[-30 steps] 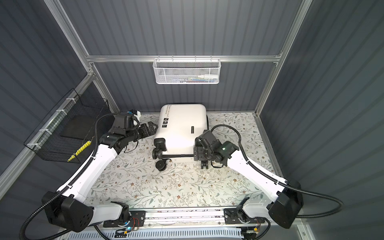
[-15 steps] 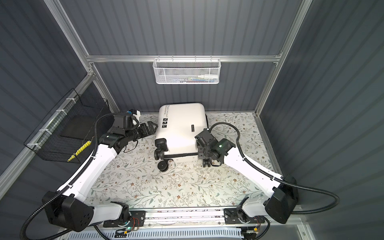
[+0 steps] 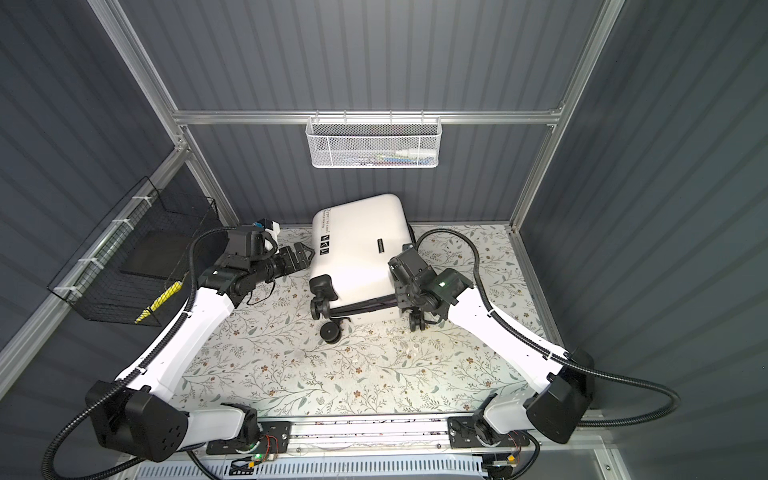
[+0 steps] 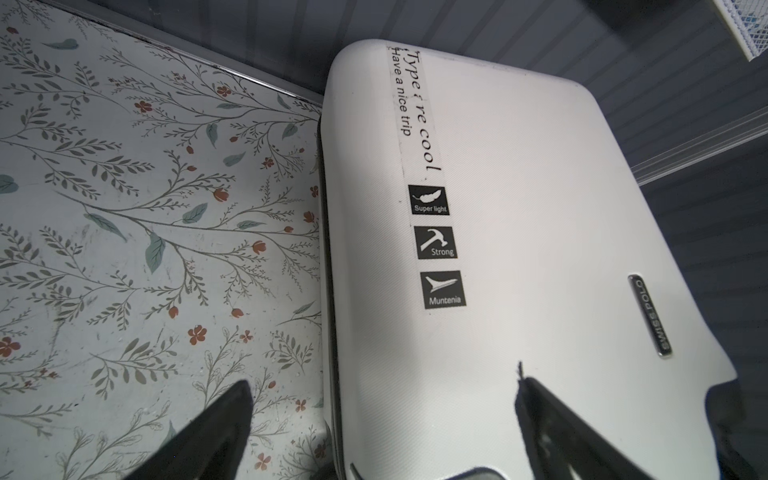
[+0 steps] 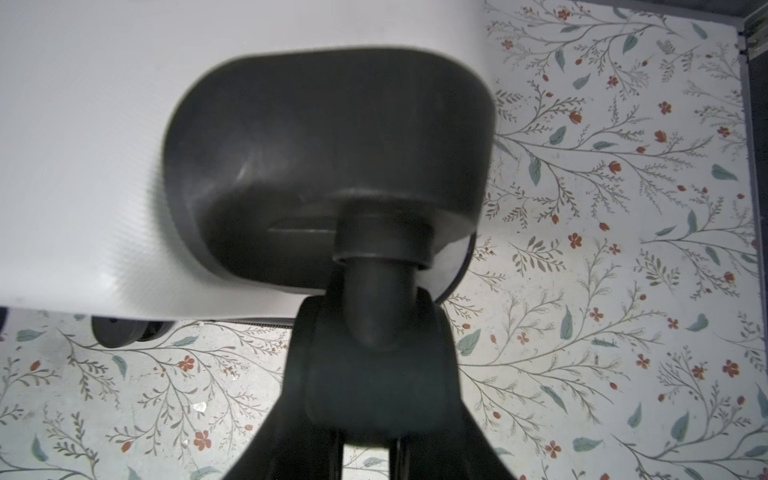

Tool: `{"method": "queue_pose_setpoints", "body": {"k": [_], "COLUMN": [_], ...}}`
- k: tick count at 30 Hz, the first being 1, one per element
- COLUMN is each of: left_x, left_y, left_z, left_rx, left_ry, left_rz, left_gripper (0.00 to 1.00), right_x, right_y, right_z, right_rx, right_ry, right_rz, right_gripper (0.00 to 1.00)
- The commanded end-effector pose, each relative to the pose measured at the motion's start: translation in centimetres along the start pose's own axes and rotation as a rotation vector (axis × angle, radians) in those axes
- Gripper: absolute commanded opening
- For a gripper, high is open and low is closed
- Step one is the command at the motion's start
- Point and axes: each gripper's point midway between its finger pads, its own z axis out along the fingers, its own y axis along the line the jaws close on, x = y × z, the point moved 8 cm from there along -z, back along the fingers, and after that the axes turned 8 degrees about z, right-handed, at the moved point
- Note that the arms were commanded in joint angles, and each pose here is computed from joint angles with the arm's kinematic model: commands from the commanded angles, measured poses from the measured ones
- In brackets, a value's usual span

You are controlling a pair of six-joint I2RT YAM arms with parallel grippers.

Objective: Pack the luggage

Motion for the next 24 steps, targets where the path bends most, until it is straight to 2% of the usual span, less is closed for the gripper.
{"method": "queue_pose_setpoints", "body": {"k": [1, 7, 11, 12, 14, 17, 24], "left_x": [0.5, 0.7, 0.8, 0.8, 0.8, 0.8, 0.2], "left_y": [0.4, 0.4, 0.5, 0.5, 0.6, 0.7, 1.5], "left_z": [0.6, 0.6, 0.8, 0.8, 0.9, 1.1, 2.2], "left_rx": [0.006, 0.006, 0.004, 0.005, 0.001, -0.007, -0.026], "left_ry": [0.02, 0.025, 0.028, 0.027, 0.03, 0.031, 0.034], "left_rz": [-0.002, -0.003, -0.007, -0.006, -0.007, -0.008, -0.025], "left_gripper": [1.0, 1.0, 1.0, 1.0, 1.0, 1.0, 1.0], "right_x": [0.3, 1.1, 1.2, 1.1, 0.7, -0.2, -1.8], "right_y": [-0.1, -1.3, -1.4, -1.5, -1.6, -2.0, -3.0], "right_z": [2.0, 3.5, 3.8, 3.8, 3.6, 2.5, -0.2], "right_rx": [-0.008, 0.004, -0.004, -0.008, -0.027, -0.063, -0.173], "right_ry": [-0.014, 0.017, 0.026, 0.027, 0.028, 0.013, -0.014], "right_rz": [0.012, 0.051, 0.059, 0.064, 0.079, 0.104, 0.157], "right_gripper": [0.09, 0.1, 0.15, 0.2, 0.37, 0.55, 0.75]}}
